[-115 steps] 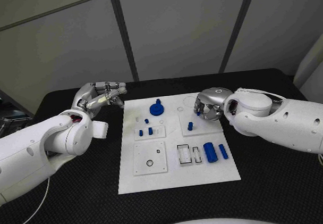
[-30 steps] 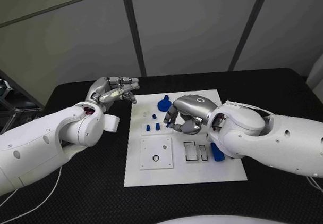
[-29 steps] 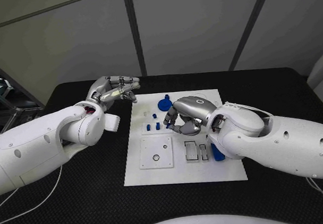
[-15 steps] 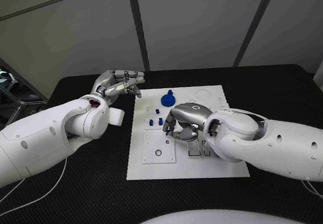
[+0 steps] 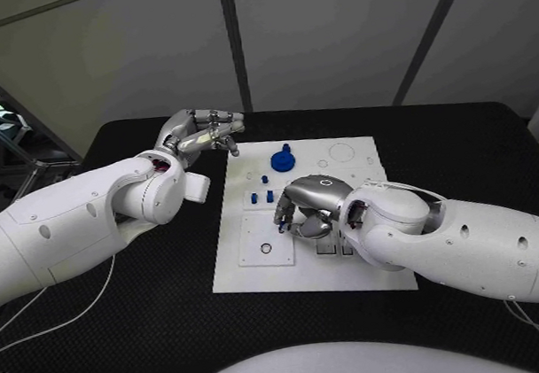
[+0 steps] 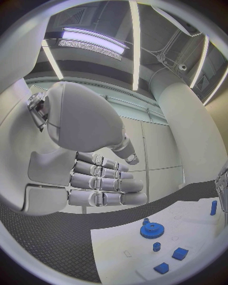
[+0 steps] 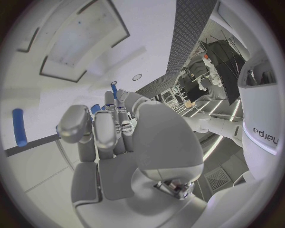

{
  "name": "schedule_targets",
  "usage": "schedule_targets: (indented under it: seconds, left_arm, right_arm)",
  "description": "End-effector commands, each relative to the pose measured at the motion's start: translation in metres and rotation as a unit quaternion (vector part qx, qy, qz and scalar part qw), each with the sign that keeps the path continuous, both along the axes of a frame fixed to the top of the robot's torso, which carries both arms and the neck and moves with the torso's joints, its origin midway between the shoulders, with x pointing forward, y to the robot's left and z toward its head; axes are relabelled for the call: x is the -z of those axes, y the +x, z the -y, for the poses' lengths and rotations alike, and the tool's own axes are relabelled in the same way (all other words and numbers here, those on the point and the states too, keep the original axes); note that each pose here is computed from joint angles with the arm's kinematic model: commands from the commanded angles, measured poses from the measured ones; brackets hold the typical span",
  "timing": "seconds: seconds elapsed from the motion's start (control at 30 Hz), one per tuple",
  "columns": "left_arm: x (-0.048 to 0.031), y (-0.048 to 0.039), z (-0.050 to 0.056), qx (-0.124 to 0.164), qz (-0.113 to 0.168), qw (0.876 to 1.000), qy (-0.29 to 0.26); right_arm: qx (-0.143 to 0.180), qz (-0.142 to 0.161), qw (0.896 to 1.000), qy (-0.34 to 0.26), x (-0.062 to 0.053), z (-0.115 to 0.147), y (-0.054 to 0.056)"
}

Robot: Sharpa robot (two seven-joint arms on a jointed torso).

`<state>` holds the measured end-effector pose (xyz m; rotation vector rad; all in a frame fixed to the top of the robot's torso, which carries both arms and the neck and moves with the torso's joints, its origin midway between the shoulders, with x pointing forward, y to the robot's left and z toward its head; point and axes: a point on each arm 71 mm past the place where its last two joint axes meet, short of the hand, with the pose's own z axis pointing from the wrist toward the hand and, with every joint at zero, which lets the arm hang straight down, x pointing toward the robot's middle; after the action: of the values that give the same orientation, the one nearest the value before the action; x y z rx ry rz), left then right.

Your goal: Assemble the parts on the task board

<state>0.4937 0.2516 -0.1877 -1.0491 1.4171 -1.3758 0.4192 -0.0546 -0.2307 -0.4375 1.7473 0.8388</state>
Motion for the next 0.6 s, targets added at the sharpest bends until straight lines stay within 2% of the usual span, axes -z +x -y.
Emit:
schedule_targets:
  seconds: [0.03, 0.6]
  left_arm:
    - [-0.0013, 0.0002, 0.0016, 0.006, 0.002, 1.0, -0.004]
    - [-0.0006, 0.0005, 0.0013, 0.009, -0.001, 1.0, -0.003]
  right_arm:
    - [-0.009, -0.003, 1.0, -0.011, 0.0012, -0.0014, -0.0014]
    - [-0.009, -0.005, 1.0, -0.022, 0.0042, -0.0021, -0.0012]
